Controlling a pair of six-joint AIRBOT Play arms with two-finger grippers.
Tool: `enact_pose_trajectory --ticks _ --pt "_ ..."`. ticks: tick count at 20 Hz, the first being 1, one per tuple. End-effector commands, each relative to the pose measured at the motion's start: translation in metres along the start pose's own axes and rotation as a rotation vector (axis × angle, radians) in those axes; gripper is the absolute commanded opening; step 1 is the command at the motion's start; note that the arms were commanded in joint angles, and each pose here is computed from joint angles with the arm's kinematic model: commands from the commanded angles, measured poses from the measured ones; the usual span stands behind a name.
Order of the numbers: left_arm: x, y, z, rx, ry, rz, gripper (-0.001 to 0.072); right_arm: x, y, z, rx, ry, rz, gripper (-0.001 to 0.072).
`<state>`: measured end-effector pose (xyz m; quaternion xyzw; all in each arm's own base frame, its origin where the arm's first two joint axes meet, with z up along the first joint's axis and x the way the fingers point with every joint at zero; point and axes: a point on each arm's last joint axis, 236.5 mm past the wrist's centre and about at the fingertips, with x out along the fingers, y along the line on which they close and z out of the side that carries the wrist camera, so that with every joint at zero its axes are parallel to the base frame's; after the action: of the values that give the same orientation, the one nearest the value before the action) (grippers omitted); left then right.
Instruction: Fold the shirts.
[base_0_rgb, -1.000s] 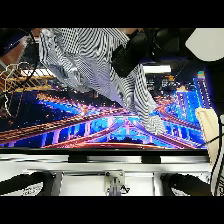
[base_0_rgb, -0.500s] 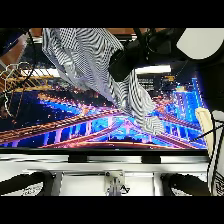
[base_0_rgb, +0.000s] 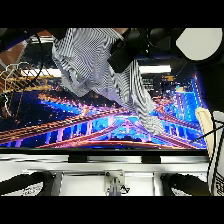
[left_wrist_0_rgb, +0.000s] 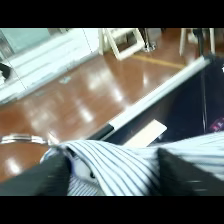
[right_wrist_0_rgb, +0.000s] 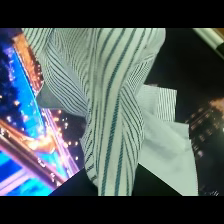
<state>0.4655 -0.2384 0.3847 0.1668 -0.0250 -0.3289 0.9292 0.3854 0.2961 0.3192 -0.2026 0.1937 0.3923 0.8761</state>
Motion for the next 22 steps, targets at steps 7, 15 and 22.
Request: enact_pose_trajectory --ticks 7,15,22 --pt "-0.001 0.011 -0.02 0.032 0.086 0.045 0.0671 -0.002 -0.015 0.017 -0.016 -0.072 -0.063 0.0086" --pt "-0.021 0.016 -0.038 0.169 0.216 0.059 0.0672 -0.006 -0.03 0.039 -0.038 -0.163 -0.13 0.0085" --pt "-0.035 0.023 -0.019 0.13 0.18 0.103 0.0671 -0.012 -0.051 0.05 -0.083 -0.206 -0.229 0.0086"
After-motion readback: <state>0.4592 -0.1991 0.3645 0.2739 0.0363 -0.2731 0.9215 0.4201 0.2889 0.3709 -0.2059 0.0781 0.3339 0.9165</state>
